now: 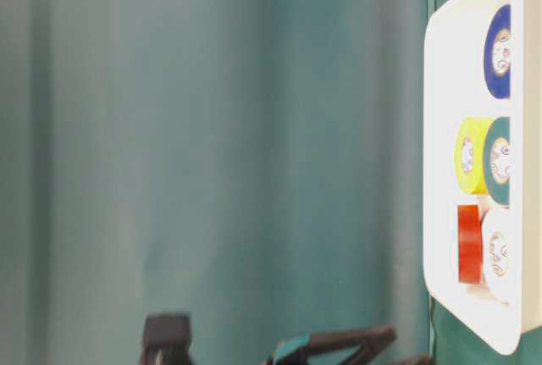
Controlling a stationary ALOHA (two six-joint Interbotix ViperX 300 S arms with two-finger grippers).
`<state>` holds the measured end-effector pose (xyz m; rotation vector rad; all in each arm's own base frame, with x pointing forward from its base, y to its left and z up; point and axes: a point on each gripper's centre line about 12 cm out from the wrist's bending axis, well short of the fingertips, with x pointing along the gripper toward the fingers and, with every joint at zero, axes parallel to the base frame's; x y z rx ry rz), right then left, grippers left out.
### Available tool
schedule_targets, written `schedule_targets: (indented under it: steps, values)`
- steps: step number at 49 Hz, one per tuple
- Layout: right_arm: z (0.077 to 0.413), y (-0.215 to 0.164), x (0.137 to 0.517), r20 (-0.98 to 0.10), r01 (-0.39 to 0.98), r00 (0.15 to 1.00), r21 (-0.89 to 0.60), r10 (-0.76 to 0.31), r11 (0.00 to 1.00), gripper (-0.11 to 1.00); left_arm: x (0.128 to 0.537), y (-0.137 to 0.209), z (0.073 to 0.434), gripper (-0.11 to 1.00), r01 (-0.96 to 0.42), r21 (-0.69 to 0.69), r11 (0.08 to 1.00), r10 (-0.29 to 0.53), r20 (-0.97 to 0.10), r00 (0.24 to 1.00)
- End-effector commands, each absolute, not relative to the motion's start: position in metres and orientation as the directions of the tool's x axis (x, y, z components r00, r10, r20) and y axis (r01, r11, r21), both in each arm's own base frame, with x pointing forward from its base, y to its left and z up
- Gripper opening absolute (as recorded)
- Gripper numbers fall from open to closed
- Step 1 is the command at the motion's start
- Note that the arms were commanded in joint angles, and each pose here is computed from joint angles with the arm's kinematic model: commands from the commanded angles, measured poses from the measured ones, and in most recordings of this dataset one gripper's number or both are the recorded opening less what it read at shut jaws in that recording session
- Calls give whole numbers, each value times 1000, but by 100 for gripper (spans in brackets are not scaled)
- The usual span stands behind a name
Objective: Put the tape into the white case with the left arm.
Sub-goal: 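Release the orange-red roll and retract the left gripper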
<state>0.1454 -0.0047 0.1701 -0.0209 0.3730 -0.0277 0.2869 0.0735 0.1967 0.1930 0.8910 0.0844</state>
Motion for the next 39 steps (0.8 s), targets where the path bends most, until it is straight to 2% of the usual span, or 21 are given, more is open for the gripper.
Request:
schedule_targets:
  steps: [1,19,39]
  values:
    - [174,-5,148,-353,25,935,-24,-32,999,-9,277,68,209,92,5,213,977,156,-729,666]
    - [174,-5,148,-353,25,935,-24,-32,999,-9,232,53,203,92,11,218,976,150,-707,691]
    - [174,-5,148,-353,24,935,-24,-31,999,-9,193,41,196,92,-69,145,987,149,-666,731]
